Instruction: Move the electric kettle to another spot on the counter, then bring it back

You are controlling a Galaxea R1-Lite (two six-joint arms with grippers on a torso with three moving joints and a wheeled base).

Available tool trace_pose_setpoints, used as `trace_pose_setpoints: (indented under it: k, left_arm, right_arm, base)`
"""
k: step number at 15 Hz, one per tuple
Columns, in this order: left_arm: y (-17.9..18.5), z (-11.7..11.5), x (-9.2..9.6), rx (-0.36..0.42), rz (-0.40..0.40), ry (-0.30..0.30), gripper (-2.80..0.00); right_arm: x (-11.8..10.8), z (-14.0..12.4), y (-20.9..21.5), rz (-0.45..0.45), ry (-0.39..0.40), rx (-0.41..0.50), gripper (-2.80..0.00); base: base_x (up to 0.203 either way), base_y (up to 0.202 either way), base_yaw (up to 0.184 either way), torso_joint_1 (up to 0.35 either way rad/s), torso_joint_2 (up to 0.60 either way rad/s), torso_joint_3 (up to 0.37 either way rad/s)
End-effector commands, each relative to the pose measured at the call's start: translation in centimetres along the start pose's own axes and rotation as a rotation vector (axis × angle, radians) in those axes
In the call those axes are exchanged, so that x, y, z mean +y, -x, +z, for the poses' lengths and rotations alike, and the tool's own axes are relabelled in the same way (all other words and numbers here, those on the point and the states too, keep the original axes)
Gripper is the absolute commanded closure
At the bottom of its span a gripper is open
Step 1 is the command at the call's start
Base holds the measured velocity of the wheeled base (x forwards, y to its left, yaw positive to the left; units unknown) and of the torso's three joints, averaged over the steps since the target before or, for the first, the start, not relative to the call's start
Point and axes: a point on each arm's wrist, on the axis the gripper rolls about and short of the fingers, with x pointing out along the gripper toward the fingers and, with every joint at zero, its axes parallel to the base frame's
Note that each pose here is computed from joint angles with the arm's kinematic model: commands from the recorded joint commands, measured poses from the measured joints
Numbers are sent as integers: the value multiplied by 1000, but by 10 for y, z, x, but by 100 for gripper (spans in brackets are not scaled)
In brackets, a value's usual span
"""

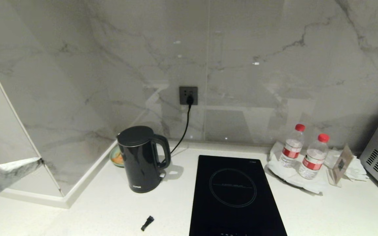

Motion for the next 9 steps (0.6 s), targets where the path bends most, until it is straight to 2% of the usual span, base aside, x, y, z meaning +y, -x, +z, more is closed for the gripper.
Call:
trace_pose_setpoints:
  k: [1,5,7,9]
  left_arm:
    - [-57,-2,-10,167,9,-20,0]
    - [-97,-12,-67,199,-43,-70,0]
    - [-106,-13,-78,179,-57,-63,0]
    - [-114,-21,-85,223,-72,-79,0]
  right_arm:
    - [0,0,0,1,0,0,0]
    - [0,0,0,1,0,0,0]
    - [0,0,0,1,0,0,0]
    - [0,0,0,1,0,0,0]
  base:
    - [0,0,0,0,0,0]
    - [0,0,0,0,0,0]
    - [0,0,0,0,0,0]
    - [0,0,0,0,4,-44]
